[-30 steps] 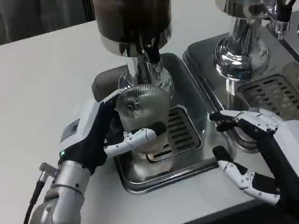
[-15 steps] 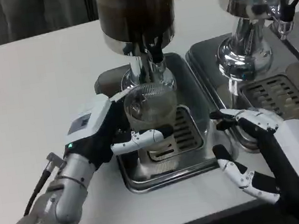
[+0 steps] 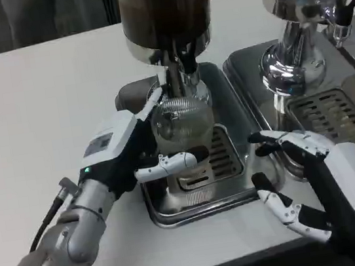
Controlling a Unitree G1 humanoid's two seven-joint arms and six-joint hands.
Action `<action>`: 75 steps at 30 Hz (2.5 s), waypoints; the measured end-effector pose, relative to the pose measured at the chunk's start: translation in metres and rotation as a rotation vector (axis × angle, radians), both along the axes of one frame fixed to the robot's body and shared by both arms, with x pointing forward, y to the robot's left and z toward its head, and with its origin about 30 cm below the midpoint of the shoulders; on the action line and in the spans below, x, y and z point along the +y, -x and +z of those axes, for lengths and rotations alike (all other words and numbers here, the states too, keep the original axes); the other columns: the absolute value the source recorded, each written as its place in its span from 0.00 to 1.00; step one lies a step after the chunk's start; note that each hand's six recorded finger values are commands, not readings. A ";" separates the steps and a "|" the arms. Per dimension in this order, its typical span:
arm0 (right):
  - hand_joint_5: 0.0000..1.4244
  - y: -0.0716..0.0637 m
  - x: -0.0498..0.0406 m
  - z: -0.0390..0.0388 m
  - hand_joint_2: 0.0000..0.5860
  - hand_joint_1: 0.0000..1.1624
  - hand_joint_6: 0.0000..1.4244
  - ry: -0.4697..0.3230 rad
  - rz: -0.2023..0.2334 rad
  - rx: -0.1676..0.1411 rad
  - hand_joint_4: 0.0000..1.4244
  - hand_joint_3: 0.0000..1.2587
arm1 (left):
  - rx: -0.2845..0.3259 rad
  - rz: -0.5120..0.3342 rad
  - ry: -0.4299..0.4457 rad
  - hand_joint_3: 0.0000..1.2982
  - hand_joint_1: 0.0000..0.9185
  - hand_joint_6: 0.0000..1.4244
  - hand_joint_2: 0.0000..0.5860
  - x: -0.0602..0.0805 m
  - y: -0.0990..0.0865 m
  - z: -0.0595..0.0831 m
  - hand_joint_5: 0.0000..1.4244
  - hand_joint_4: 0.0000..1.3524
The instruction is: Grasp the cup under the faucet to collect the drink, then remove the cup.
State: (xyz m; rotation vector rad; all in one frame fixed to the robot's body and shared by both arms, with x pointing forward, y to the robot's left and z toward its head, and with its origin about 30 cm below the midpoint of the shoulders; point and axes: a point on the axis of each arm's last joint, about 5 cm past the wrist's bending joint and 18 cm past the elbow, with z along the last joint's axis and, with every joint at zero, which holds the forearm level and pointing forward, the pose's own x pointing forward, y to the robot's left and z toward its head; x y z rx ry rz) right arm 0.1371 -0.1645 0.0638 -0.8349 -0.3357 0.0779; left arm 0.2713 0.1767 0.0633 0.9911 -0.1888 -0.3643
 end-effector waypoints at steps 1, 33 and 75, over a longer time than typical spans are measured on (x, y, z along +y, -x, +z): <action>0.22 0.000 0.0004 0.0004 0.73 0.38 0.15 -0.002 0.001 -0.002 0.29 0.27 | -0.001 -0.002 -0.003 0.00 0.07 0.06 0.05 0.001 0.000 0.001 0.03 0.00; 0.23 -0.001 0.0037 -0.0005 0.73 0.38 0.16 -0.035 0.008 0.009 0.29 0.27 | -0.130 0.026 0.036 0.00 0.04 0.00 0.07 0.034 0.024 0.014 0.00 0.00; 0.22 -0.015 0.0026 -0.0054 0.73 0.38 0.15 -0.089 0.003 0.003 0.28 0.26 | 0.263 -0.682 0.953 0.05 0.00 0.01 0.08 0.094 -0.009 0.138 0.04 0.00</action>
